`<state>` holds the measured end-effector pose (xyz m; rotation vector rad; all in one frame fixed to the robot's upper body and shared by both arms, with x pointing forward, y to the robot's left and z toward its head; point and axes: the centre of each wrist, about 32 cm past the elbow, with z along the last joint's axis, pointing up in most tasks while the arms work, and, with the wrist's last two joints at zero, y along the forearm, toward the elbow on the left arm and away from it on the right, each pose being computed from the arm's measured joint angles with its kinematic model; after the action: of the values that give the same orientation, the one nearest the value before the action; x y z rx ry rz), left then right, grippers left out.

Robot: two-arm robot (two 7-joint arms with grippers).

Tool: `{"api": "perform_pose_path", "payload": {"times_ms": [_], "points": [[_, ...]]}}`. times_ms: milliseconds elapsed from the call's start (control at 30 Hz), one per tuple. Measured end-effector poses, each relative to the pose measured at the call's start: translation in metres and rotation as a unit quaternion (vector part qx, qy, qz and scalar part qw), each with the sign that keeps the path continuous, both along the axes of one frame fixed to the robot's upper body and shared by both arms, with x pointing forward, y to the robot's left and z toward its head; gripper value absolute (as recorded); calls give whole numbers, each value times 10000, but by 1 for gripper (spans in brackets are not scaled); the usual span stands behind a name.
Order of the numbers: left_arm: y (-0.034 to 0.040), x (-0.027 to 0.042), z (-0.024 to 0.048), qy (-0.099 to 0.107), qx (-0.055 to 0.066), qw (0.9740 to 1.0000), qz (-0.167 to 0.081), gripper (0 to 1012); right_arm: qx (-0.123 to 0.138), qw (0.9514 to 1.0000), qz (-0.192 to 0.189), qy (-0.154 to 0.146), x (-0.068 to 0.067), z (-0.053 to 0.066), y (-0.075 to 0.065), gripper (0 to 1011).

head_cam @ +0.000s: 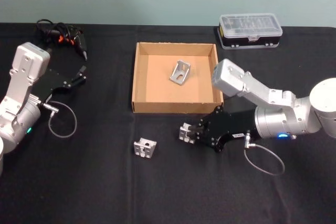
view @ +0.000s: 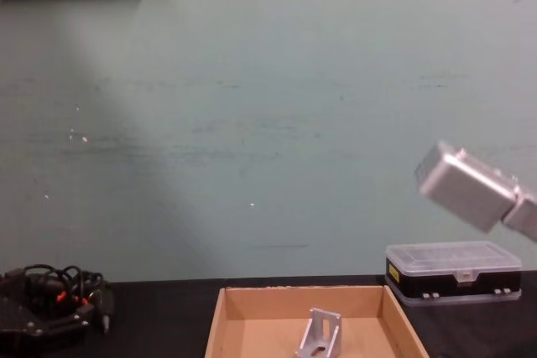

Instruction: Use one hand to pick up the angle iron from the table and place it into the box.

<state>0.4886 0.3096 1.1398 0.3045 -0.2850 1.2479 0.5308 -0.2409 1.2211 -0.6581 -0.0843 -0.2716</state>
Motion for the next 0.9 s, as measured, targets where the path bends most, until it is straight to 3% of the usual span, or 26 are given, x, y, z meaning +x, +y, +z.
{"api": "perform_pose_path", "payload": {"times_ms": [333,467,500,700,900], "points": [[0,0,0,0,0,10000,0,1011,627,9976,-203,-206,9,312,-7,57],[0,0,0,0,0,10000,0,1011,798,9955,-427,-296,66,438,-14,57],[0,0,0,0,0,10000,0,1011,864,9938,-622,-326,138,500,-30,57],[0,0,0,0,0,10000,0,1011,766,9903,-1099,-359,374,599,-64,57],[0,0,0,0,0,10000,1,1011,308,9896,-1369,-314,603,584,-72,57]]}}
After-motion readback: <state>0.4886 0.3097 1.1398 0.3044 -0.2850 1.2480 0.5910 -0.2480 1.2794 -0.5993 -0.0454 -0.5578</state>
